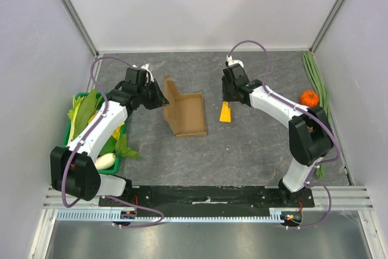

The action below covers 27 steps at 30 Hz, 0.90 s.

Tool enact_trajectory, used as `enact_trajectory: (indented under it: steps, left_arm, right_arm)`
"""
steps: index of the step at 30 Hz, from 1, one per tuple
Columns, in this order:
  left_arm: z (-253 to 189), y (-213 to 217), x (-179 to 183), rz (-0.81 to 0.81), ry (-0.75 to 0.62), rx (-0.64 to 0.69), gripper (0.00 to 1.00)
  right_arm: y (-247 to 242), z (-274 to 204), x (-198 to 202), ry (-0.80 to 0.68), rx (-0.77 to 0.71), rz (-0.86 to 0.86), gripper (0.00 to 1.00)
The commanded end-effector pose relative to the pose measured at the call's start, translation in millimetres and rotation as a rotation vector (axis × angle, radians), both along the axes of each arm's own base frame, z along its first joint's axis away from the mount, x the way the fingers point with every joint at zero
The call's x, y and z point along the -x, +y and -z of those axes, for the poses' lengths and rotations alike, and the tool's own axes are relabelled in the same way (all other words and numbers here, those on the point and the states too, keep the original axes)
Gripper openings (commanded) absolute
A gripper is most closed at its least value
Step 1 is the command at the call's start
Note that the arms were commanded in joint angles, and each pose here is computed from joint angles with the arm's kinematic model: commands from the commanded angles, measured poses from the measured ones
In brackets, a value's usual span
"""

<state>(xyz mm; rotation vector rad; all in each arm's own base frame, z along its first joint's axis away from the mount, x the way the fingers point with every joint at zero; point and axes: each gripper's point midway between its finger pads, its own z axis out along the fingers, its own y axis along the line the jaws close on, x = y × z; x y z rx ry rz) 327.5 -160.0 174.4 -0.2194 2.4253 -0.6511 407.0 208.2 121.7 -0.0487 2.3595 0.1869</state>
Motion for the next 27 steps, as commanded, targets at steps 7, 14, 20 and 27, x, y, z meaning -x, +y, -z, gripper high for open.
enact_trajectory:
  steps: [7,14,20,27]
  left_arm:
    - [-18.4,2.6,-16.3,0.015,-0.069,-0.029,0.3]
    - [-43.5,-5.3,-14.0,0.061,-0.105,0.008,0.51]
    - [-72.3,-7.3,-4.3,0.101,-0.187,0.033,0.66]
    - [-98.5,-6.5,19.7,0.145,-0.268,0.064,0.81]
  right_arm:
    - [-18.4,71.8,-10.4,0.124,0.105,0.01,0.39]
    - [-21.2,83.6,-12.3,0.156,0.128,0.042,0.59]
    - [-24.9,35.7,-12.9,0.073,0.094,0.068,0.81]
    - [-36.2,-25.4,5.3,-0.011,0.044,0.089,0.98]
